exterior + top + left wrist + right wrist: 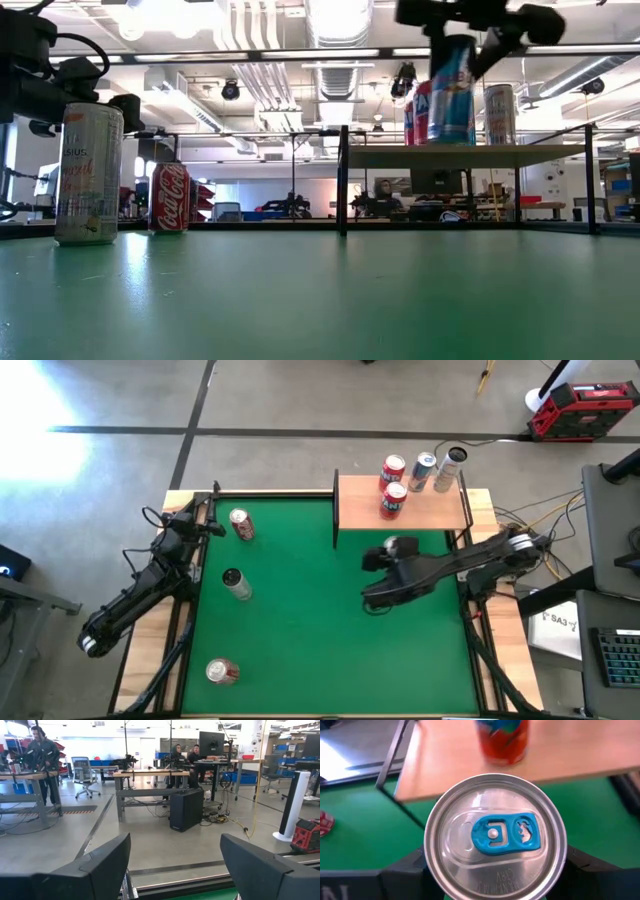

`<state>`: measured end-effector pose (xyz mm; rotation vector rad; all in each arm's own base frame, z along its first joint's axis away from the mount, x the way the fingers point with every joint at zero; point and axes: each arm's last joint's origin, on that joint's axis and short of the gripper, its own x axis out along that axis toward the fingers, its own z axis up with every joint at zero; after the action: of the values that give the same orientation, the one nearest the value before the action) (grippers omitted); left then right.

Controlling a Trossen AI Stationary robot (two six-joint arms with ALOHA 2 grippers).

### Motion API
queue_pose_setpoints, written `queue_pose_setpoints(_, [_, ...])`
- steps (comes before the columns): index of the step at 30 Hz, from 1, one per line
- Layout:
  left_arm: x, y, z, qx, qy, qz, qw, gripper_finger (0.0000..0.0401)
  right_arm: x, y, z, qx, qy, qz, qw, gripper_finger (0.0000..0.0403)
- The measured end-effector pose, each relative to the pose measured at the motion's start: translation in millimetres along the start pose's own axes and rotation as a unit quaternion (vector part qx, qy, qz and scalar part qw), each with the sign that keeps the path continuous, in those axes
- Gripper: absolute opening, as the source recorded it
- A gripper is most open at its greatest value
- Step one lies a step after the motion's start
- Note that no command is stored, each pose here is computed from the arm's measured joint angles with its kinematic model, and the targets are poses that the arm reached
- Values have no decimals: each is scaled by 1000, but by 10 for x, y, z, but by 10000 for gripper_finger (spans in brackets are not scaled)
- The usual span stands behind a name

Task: Place canned beverage on shelf
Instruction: Put the blue soda can on the shelf aligned with the other blue soda can

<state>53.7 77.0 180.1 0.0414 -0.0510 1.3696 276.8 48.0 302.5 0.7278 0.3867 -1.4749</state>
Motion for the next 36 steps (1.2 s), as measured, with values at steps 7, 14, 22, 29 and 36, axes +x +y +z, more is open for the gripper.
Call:
queue_pose_setpoints(7, [0, 0, 0, 0, 0, 0, 1000, 293, 131, -371, 325, 32, -4, -18, 999, 223])
queue_pose_setpoints(14, [0, 0, 0, 0, 0, 0, 1000, 293, 265, -685, 663, 75, -9, -41, 996, 223])
queue_pose_setpoints(22, [0, 0, 1, 0, 0, 0, 1000, 293, 358, -740, 976, 60, -14, -66, 996, 234])
queue_pose_setpoints(29, [0, 0, 0, 0, 0, 0, 1000, 293, 467, -690, 1098, 87, -21, -72, 993, 229])
queue_pose_setpoints(36, [0, 0, 0, 0, 0, 0, 1000, 293, 598, -638, 1211, 69, -17, -68, 995, 231])
